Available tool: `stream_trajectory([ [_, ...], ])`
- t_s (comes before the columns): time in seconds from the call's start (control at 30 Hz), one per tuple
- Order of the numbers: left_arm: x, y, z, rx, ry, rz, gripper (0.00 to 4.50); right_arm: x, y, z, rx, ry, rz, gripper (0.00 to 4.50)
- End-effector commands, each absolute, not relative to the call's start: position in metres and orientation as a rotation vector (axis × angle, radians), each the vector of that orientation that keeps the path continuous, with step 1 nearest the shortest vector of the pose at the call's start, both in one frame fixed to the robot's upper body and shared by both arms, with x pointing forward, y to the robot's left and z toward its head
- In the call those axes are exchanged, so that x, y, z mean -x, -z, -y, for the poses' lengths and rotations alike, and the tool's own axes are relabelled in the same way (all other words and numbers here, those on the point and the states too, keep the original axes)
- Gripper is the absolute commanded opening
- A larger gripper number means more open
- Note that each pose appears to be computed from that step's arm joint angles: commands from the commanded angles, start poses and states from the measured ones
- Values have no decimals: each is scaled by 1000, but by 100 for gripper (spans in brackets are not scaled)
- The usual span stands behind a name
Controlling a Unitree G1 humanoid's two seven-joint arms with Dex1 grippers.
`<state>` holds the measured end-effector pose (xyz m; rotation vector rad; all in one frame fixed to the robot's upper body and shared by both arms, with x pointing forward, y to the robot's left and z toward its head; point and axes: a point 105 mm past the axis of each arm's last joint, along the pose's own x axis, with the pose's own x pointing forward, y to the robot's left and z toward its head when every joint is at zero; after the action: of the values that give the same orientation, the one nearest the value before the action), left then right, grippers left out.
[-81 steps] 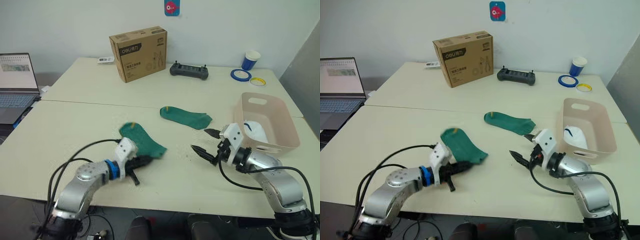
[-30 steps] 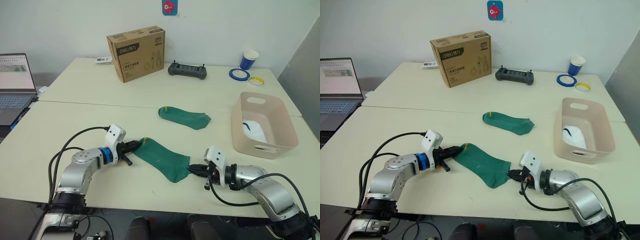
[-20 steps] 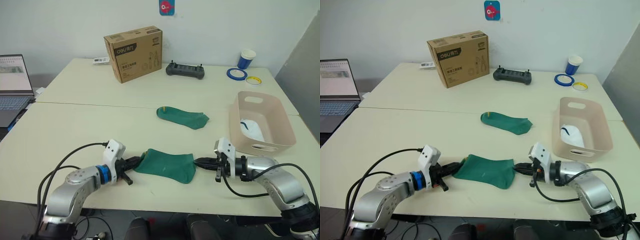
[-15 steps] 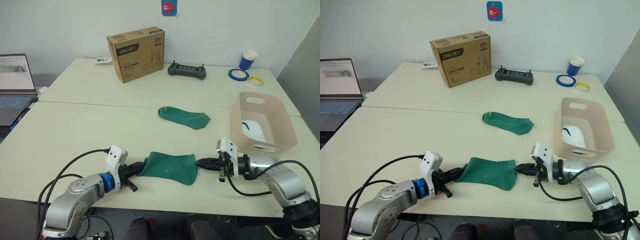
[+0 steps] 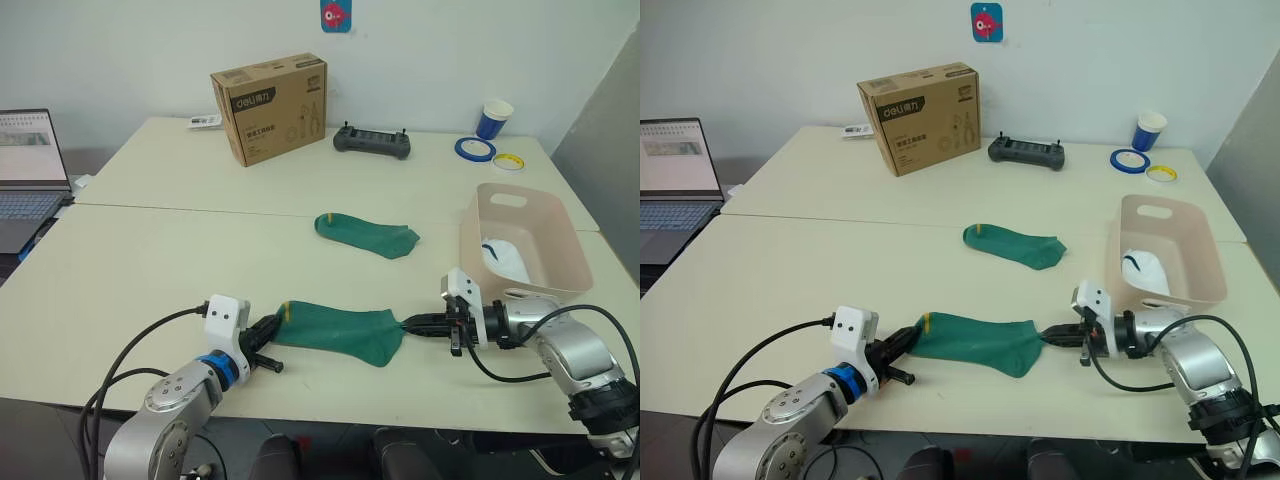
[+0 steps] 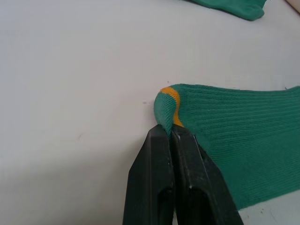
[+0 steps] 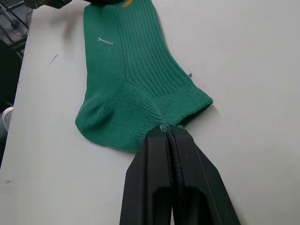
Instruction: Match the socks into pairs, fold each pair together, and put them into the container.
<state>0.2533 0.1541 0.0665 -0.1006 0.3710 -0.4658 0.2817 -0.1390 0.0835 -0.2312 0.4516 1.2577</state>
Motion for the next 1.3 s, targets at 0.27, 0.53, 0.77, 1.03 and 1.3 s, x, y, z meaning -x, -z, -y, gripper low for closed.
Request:
stream_trajectory([
  [0.27,-235,-66,-140,162,481,-360,0,-270,-90,143,258,-1313,-473,3],
  [0.53,-235,-59,-141,129,486,-345,44,-276,-90,142,259,-1290,-459,44],
  [0.77,-232,-67,-159,165,565,-336,257,-282,-119,144,232,-1248,-371,276],
  [1.03,-249,-123,-190,-42,791,-228,355,-276,-146,101,243,-1287,-181,263],
  [1.3,-264,-120,-126,-292,1175,-198,134,-268,-123,54,342,-1397,-120,6],
])
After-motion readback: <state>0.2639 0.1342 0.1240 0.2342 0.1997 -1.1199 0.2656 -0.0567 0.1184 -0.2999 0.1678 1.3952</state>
